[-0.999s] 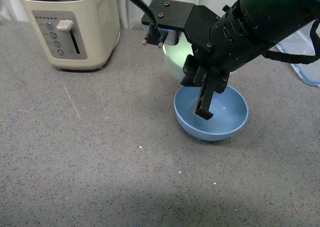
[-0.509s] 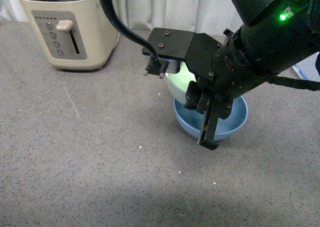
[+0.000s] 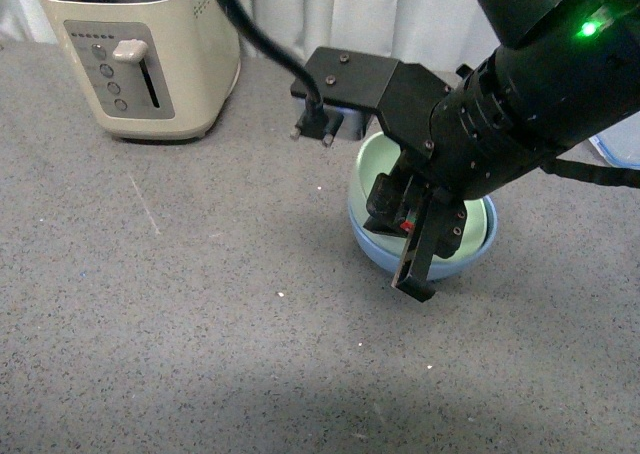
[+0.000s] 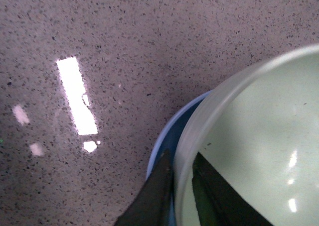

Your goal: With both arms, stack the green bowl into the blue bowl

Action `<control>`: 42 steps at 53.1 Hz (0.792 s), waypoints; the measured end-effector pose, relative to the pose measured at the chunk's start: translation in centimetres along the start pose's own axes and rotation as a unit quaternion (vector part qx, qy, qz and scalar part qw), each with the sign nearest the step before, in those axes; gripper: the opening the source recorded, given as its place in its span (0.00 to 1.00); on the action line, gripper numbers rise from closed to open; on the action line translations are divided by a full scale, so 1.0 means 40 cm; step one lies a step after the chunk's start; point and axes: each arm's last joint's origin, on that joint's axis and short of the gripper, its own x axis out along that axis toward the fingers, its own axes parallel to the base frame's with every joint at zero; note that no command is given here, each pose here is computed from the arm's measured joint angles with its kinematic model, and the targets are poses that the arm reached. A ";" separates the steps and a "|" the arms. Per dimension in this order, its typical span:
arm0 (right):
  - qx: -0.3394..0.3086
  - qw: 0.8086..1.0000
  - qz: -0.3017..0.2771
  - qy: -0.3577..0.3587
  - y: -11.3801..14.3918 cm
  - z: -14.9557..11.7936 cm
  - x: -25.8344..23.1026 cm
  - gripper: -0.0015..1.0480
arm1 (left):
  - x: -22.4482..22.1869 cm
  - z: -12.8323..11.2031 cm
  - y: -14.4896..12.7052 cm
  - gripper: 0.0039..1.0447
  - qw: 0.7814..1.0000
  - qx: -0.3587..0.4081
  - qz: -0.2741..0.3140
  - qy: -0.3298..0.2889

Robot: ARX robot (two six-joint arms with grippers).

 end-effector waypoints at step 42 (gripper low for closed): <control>0.341 0.904 -0.187 -0.176 -0.012 -0.174 -0.390 0.91 | 0.000 0.000 0.000 0.94 1.000 0.000 0.000 0.000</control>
